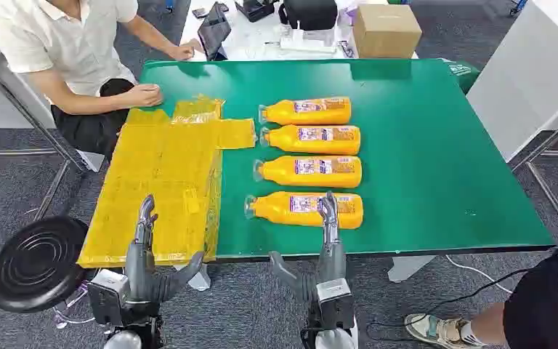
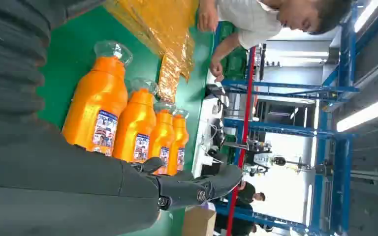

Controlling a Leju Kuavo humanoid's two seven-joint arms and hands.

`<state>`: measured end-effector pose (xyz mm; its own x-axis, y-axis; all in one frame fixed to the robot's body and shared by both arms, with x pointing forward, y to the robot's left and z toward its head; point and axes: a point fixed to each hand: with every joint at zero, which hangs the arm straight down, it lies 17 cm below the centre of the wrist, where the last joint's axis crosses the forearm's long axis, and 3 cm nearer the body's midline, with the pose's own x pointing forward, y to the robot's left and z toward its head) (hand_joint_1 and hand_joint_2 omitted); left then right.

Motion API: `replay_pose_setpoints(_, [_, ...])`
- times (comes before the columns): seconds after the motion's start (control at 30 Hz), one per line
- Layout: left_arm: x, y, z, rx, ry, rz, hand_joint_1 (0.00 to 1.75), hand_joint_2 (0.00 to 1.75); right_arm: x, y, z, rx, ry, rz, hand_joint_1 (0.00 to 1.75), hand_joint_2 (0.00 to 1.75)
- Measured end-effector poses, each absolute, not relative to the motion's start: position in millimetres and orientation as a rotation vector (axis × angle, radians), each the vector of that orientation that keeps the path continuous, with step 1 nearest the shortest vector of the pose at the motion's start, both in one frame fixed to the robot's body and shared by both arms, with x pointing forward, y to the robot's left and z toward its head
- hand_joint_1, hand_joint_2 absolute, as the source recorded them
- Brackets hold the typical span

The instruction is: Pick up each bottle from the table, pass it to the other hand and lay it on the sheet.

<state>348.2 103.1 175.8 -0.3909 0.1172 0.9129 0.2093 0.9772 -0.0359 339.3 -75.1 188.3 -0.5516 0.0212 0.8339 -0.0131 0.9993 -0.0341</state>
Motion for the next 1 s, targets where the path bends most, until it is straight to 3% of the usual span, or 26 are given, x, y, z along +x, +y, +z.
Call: replay_pose_setpoints(1.0, [343,99,161,-0.245,-1.926,-0.114,0.0,1.75,341,-92,172,-0.047,-2.106,0.011,0.0,1.75])
